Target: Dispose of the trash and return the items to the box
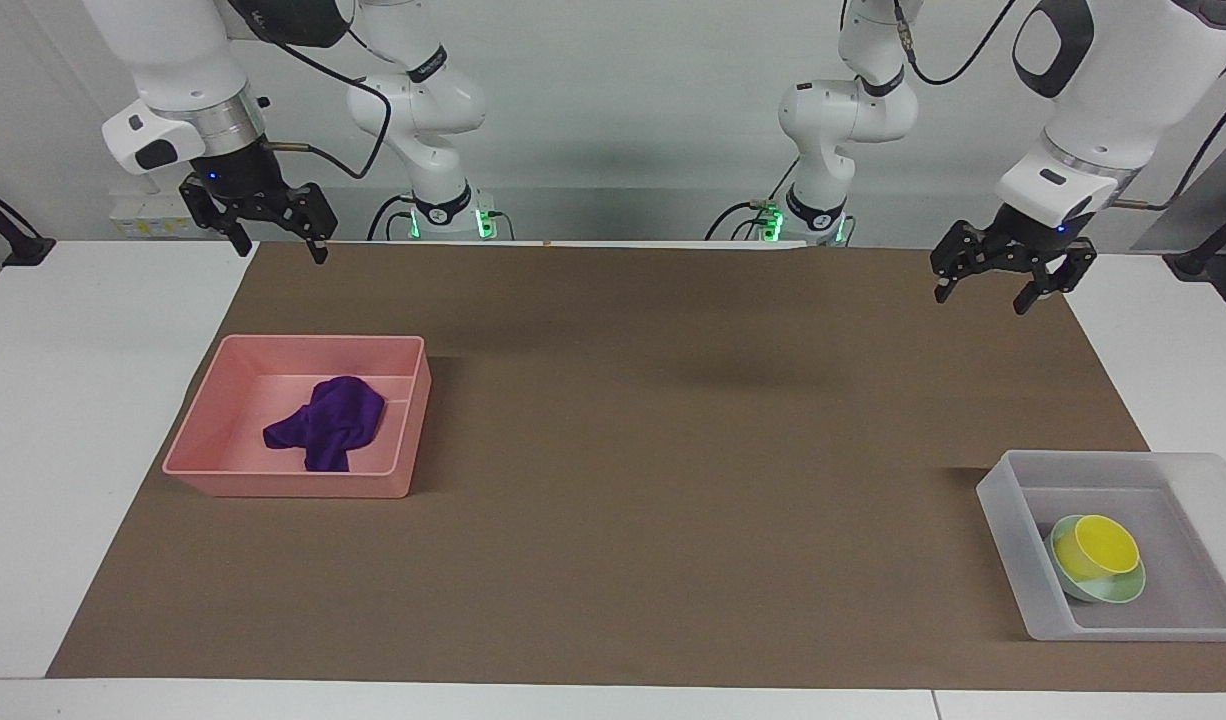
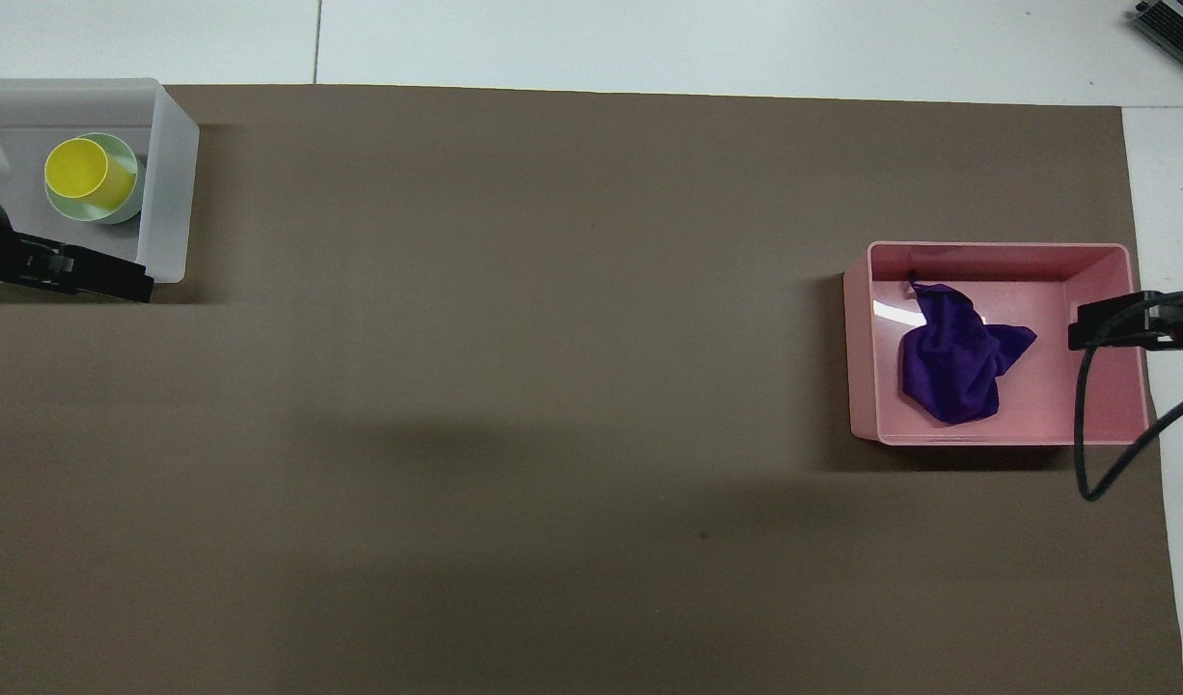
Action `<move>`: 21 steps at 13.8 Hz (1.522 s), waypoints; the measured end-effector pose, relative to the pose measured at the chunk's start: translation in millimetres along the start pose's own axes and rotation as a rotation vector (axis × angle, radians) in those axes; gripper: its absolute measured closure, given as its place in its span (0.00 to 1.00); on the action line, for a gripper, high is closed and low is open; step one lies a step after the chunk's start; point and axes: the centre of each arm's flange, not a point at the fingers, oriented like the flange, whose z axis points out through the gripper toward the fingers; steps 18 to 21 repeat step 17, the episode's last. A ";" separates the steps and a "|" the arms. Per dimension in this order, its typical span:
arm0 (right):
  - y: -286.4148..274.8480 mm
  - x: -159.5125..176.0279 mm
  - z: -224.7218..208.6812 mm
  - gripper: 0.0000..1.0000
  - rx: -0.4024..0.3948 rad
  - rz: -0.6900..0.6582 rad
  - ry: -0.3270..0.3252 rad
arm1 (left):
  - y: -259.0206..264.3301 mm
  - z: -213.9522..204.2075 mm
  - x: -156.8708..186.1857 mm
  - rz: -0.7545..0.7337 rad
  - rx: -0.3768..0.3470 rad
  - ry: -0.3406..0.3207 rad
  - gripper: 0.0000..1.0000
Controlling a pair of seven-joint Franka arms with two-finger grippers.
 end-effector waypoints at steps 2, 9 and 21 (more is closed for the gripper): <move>0.0 0.0 0.0 0.00 0.000 0.000 0.000 | -1.2 -0.7 -1.4 -0.002 0.000 -0.009 0.00; 0.0 0.0 0.3 0.00 0.000 0.000 -0.001 | -2.0 0.9 -3.5 -0.007 -0.002 -0.028 0.00; -0.2 -0.1 0.6 0.00 0.002 0.000 -0.002 | -3.2 3.4 -7.1 -0.019 -0.005 -0.058 0.00</move>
